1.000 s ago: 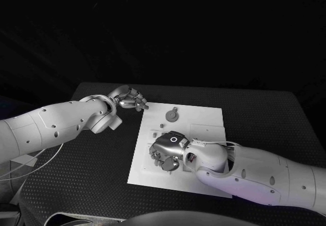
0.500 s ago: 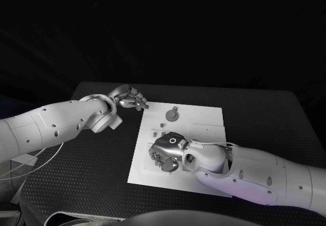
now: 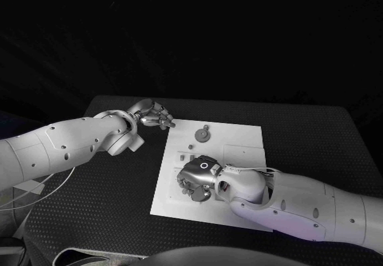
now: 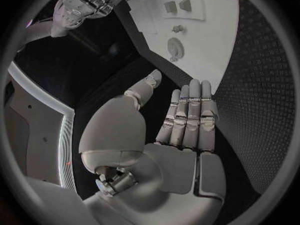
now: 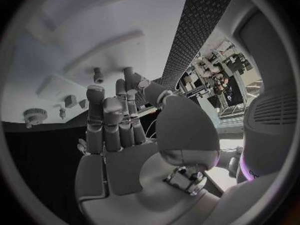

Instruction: Assemble the parts on the task board

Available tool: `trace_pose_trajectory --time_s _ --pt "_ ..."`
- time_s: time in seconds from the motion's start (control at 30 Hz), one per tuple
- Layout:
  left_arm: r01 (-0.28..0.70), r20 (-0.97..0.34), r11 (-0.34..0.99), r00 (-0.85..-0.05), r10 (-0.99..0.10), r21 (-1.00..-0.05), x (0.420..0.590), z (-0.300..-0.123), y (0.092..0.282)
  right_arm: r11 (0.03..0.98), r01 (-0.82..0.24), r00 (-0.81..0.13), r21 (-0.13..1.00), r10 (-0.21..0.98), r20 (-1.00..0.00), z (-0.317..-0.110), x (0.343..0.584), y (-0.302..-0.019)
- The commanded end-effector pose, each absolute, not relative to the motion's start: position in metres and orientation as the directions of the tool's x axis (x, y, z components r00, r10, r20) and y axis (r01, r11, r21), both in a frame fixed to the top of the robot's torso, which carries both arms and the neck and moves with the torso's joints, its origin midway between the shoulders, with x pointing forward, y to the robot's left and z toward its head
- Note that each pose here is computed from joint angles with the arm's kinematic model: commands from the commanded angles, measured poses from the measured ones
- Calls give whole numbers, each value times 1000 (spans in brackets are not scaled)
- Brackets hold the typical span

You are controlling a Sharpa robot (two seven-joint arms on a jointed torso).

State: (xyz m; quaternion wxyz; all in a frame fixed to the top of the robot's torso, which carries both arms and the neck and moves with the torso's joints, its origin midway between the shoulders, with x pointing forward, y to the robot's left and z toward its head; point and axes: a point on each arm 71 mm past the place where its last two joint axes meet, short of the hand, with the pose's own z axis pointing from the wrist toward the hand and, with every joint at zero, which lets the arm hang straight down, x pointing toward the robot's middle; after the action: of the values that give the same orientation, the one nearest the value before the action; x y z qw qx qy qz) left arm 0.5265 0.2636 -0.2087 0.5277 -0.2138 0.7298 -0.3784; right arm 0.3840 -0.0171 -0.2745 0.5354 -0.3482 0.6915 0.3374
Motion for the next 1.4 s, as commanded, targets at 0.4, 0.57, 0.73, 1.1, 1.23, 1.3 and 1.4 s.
trace_pose_trajectory --time_s 0.4,0.57,0.73,1.1,1.23,1.3,1.4 --pt "96 -608 619 -353 -711 -779 526 -207 262 524 -841 -225 135 -111 -968 -282 383 -17" --pt "95 -608 619 -354 -711 -779 526 -207 262 527 -834 -238 161 -82 -968 -281 384 -18" --pt "95 -608 619 -354 -710 -779 526 -208 262 533 -830 -245 167 -78 -966 -282 385 -20" --pt "94 -608 620 -354 -711 -779 526 -208 263 556 -810 -215 185 12 -977 -276 388 -32" --pt "93 -609 621 -352 -711 -779 526 -208 263 561 -803 -205 200 55 -977 -271 387 -41" --pt "93 -609 621 -351 -711 -778 527 -208 264 567 -795 -196 215 95 -976 -264 389 -46" --pt "92 -610 622 -351 -711 -778 527 -208 264 584 -770 -185 257 180 -966 -247 397 -55"
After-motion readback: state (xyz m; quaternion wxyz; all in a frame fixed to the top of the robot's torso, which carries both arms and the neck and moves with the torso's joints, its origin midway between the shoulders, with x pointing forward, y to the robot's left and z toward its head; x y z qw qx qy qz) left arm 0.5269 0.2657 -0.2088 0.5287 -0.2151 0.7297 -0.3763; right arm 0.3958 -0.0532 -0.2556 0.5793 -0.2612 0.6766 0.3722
